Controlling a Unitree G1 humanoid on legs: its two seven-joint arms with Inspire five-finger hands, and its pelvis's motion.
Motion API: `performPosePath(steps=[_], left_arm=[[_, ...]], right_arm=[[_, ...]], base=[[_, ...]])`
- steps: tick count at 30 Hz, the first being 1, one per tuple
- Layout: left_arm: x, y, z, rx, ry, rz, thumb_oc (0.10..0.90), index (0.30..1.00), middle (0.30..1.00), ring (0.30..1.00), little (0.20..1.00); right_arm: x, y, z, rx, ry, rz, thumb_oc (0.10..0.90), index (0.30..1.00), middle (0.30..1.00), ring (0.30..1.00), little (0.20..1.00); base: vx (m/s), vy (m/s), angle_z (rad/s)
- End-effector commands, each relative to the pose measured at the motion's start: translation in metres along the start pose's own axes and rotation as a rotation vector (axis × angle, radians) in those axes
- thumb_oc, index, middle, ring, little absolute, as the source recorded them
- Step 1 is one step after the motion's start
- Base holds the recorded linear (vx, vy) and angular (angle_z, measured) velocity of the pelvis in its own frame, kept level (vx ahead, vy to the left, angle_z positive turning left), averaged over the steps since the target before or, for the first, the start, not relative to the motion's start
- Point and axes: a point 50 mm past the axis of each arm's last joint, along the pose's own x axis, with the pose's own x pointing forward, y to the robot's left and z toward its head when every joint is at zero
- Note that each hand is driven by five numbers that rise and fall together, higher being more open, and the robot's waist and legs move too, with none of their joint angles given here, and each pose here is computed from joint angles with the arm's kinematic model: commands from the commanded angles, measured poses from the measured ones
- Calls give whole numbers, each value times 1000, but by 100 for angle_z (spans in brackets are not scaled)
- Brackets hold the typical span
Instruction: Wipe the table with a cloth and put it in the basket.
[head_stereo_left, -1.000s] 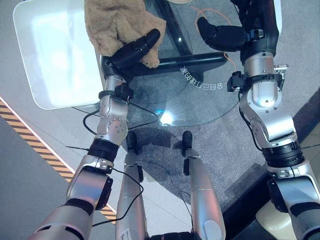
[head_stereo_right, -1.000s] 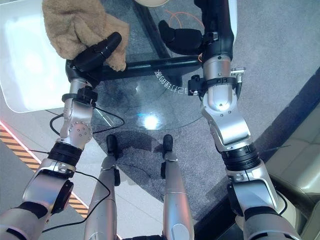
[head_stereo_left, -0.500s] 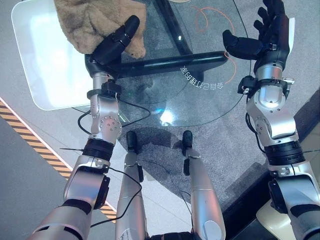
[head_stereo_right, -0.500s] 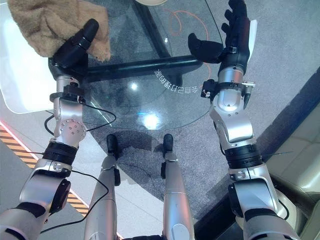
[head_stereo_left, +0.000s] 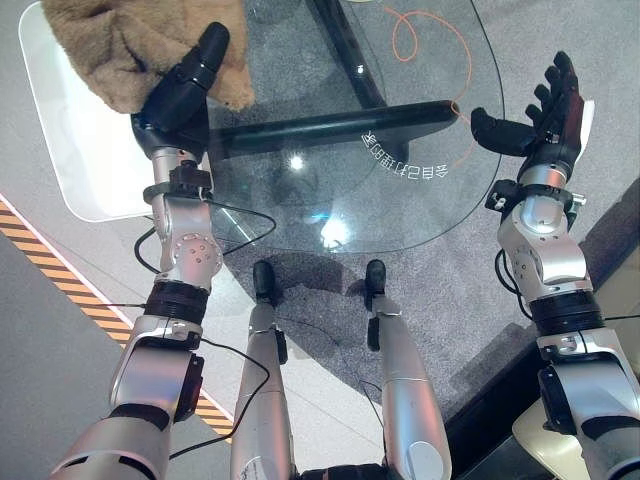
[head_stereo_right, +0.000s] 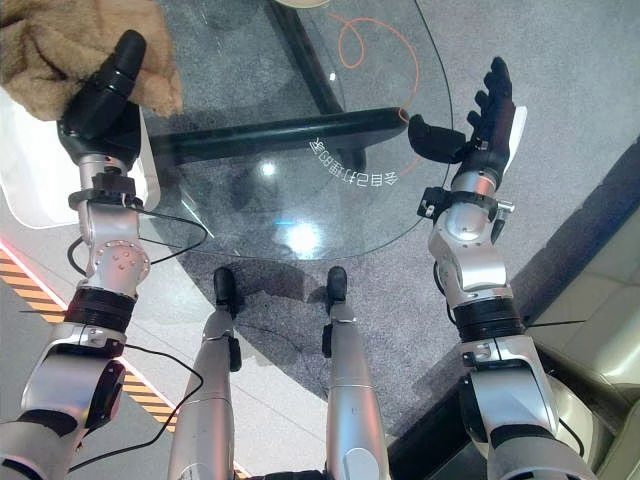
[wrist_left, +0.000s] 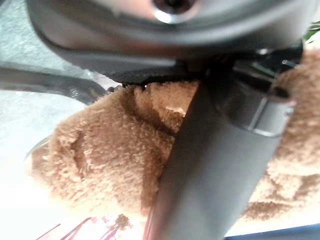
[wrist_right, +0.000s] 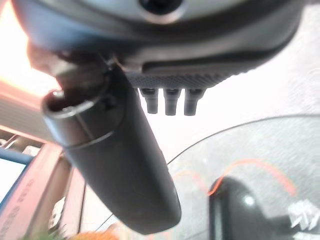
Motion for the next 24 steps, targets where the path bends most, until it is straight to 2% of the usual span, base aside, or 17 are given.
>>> performPosePath(steps=[1, 16, 24], left_arm=[[24, -25, 64, 38, -310, -196, 100, 300, 300, 300, 200], [30, -4, 89, 26, -372, -97, 100, 300, 300, 300, 200], [32, 12, 100, 61, -383, 15, 100, 300, 300, 300, 200]], right_arm=[[16, -47, 28, 96, -156, -174, 800, 900, 900, 900, 900], [10, -87, -51, 21, 152, -304, 800, 900, 900, 900, 900], [-2, -103, -87, -32, 303, -268, 800, 900, 900, 900, 900]], base=[[0, 0, 0], [0, 0, 0], [0, 0, 0]])
